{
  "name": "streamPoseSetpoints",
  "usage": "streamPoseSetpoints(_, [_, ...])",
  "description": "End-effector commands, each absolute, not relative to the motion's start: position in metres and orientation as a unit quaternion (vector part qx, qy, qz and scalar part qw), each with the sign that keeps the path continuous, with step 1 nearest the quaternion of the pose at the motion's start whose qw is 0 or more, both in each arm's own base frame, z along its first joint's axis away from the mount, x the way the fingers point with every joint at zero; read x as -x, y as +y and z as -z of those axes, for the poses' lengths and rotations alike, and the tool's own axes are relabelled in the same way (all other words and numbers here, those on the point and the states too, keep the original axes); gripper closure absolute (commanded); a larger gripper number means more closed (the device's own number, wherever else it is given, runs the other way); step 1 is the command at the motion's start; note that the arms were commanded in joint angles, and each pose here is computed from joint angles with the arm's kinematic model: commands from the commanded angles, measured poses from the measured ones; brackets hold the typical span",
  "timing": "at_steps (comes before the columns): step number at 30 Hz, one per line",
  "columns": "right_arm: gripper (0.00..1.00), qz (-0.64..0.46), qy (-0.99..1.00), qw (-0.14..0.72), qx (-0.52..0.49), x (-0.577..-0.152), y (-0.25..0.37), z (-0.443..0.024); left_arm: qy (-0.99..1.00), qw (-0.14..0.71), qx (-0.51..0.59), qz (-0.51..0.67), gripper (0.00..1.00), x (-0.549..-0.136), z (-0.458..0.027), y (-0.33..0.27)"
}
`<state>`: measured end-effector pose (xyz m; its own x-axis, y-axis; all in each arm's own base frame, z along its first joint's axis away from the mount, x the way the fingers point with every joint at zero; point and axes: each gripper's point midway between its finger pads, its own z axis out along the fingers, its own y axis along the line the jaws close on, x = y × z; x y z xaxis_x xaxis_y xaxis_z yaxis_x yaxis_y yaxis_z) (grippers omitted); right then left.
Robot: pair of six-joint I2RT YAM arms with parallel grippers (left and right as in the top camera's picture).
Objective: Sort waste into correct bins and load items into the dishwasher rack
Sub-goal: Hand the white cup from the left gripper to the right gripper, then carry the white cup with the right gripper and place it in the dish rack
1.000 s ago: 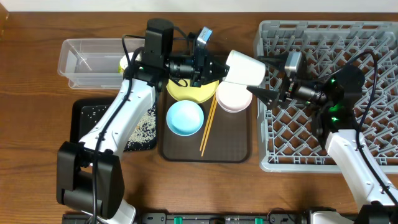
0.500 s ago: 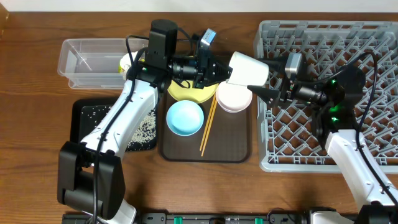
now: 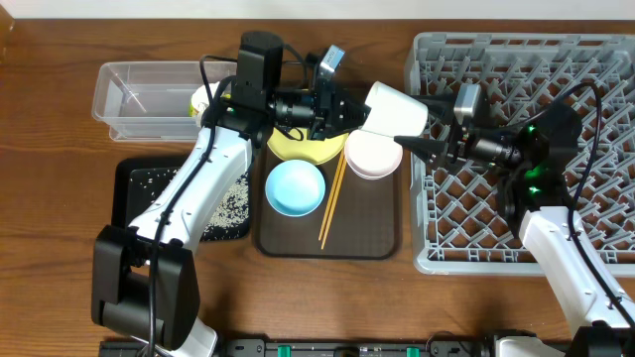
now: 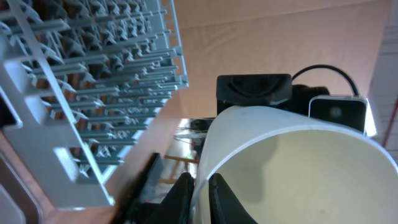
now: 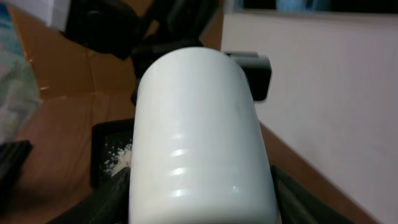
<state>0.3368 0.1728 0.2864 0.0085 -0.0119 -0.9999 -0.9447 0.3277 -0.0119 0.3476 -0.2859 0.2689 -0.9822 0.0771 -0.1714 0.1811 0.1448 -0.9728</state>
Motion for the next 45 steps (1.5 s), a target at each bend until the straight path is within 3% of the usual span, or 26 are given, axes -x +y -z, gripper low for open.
streamPoseSetpoints(1, [0.59, -0.395, 0.619, 0.569, 0.371, -0.352, 0.171, -0.279, 0.772, 0.089, -0.108, 0.62, 0.87, -0.357, -0.253, -0.286])
streamPoseSetpoints(7, [0.69, -0.321, 0.718, 0.558, 0.265, -0.388, 0.145, -0.245, 0.861, 0.146, -0.068, 0.483, 0.88, -0.378, -0.192, -0.261])
streamPoseSetpoints(15, [0.78, -0.297, 0.734, 0.561, 0.242, -0.393, 0.136, -0.242, 0.905, 0.177, -0.044, 0.384, 0.87, -0.393, -0.162, -0.225])
streamPoseSetpoints(22, [0.99, -0.244, 0.769, 0.558, 0.193, -0.397, 0.114, -0.237, 0.921, 0.178, -0.037, 0.345, 0.87, -0.394, -0.152, -0.197])
streamPoseSetpoints(33, [0.99, -0.205, 0.812, 0.531, 0.132, -0.369, 0.073, -0.253, 0.961, 0.238, -0.022, 0.14, 0.85, -0.381, -0.17, -0.114])
streamPoseSetpoints(45, [0.99, -0.044, 0.911, 0.411, -0.017, -0.335, -0.014, -0.25, 0.952, 0.279, -0.018, 0.126, 0.83, -0.378, -0.197, -0.105])
